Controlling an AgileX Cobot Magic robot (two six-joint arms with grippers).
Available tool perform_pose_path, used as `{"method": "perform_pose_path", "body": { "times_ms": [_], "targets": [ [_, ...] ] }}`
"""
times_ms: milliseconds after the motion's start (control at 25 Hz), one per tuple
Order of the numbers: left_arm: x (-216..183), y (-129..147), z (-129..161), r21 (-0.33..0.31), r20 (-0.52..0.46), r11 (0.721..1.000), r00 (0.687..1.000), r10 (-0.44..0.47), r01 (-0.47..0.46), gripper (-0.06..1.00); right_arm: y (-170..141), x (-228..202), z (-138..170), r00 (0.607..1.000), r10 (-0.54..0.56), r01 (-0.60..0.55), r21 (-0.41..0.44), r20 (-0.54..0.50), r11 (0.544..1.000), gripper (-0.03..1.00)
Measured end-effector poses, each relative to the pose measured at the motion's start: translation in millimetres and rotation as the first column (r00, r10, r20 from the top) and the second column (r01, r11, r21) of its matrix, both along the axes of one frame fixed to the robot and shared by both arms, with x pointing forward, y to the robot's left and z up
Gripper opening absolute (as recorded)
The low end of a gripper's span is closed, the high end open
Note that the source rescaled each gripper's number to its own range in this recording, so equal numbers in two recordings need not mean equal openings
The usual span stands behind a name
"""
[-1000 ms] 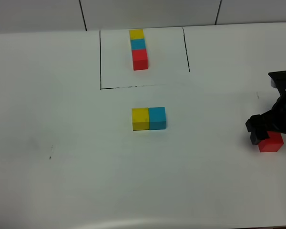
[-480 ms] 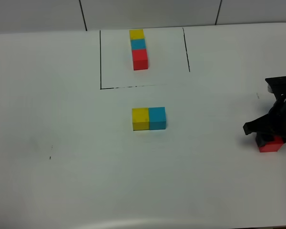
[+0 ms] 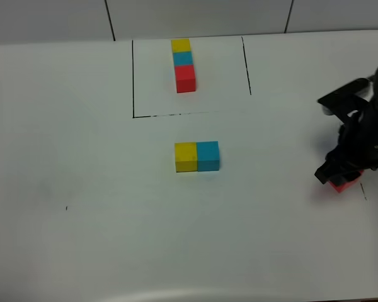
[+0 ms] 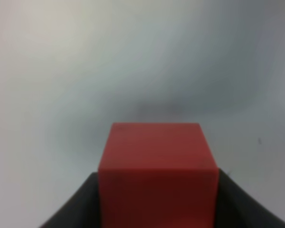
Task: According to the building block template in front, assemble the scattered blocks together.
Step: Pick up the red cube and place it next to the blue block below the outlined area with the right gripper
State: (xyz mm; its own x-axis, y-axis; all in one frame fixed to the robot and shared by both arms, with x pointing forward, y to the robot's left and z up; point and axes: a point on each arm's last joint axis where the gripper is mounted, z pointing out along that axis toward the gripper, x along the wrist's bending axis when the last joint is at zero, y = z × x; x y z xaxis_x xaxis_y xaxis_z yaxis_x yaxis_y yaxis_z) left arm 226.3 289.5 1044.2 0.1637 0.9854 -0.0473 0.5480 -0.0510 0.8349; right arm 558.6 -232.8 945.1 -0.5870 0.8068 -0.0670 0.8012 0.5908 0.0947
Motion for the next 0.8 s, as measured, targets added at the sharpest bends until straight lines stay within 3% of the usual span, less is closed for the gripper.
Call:
{"method": "perform_pose_path", "body": {
  "times_ms": [80,200,280,480,800],
  "targets": [
    [0,0,0,0.0,0.0,1.0,1.0,0.0,0.0,0.67,25,2,8,0.972,0.237,-0.237,-0.022,0.003,0.971,0.01],
    [0,0,0,0.0,0.0,1.0,1.0,0.0,0.0,0.67,56,7,9,0.851,0.524,-0.525,-0.046,-0.031,0.85,0.01],
    [0,0,0,0.0,0.0,1.0,1.0,0.0,0.0,0.67,74,15,6,0.783,0.619,-0.622,-0.048,-0.056,0.782,0.01],
    [0,0,0,0.0,0.0,1.0,1.0,0.0,0.0,0.67,109,37,-2,0.682,0.727,-0.731,-0.05,-0.079,0.68,0.01],
    [0,0,0,0.0,0.0,1.0,1.0,0.0,0.0,0.67,131,60,-9,0.636,0.768,-0.771,-0.042,-0.068,0.635,0.01]
  ]
}}
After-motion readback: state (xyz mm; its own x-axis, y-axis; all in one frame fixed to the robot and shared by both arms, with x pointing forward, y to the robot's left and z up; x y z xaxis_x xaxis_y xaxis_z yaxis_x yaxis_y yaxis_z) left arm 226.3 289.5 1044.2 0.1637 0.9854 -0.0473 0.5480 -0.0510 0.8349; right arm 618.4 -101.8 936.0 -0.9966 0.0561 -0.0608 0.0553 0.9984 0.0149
